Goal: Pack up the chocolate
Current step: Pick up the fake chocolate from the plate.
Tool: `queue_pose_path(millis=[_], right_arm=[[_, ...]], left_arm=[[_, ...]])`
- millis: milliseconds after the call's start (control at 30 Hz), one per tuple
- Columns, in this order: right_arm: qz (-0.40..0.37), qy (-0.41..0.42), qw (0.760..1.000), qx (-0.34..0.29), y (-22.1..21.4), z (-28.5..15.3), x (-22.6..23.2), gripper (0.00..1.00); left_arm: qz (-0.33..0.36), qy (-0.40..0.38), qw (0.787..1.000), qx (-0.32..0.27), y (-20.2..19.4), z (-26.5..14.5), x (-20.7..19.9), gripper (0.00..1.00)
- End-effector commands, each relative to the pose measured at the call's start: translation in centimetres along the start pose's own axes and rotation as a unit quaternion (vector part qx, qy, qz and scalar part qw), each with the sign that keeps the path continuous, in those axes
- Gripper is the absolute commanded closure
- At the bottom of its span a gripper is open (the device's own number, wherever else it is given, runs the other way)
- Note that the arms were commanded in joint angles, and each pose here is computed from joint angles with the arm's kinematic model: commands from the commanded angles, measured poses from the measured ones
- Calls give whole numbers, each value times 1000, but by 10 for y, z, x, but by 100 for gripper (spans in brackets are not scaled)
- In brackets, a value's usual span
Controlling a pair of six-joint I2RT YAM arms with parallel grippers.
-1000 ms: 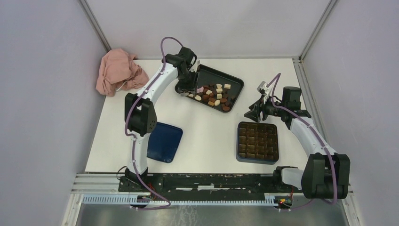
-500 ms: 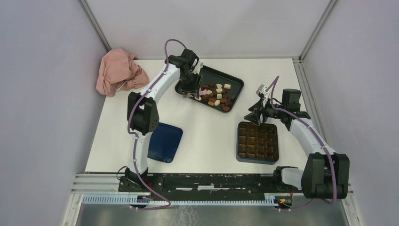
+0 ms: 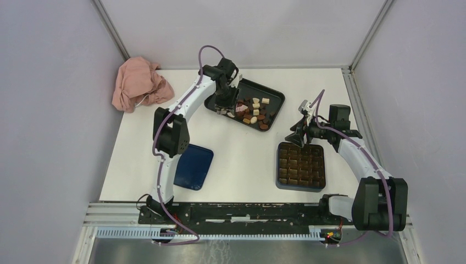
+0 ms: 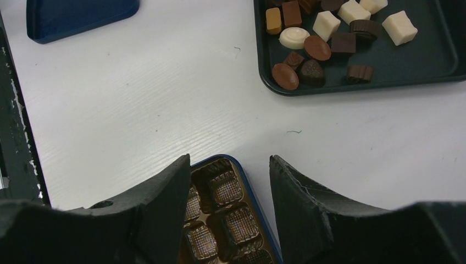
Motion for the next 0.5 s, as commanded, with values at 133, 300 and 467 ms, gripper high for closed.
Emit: queue_pose_path(millis=[133, 300, 467], right_arm=[[-15, 4, 1000, -7, 6, 0, -3, 40], [-16, 4, 1000, -7, 6, -1, -3, 40], [-16, 4, 1000, -7, 6, -1, -2, 40]], left_arm=[[24, 4, 1000, -3, 6, 1, 3, 51], [29, 3, 1000, -1, 9, 4, 3, 51], [38, 10, 999, 13, 5, 9, 6, 51]])
Point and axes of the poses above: each gripper's point midway between its finger pads, its own z axis out along the fingers, its own x axis along the line the jaws close on, y = z × x, the point moved 3 cm from there along -z, back along the fingers, and after that the axes turned 3 degrees about -z, right-handed, at the moved point
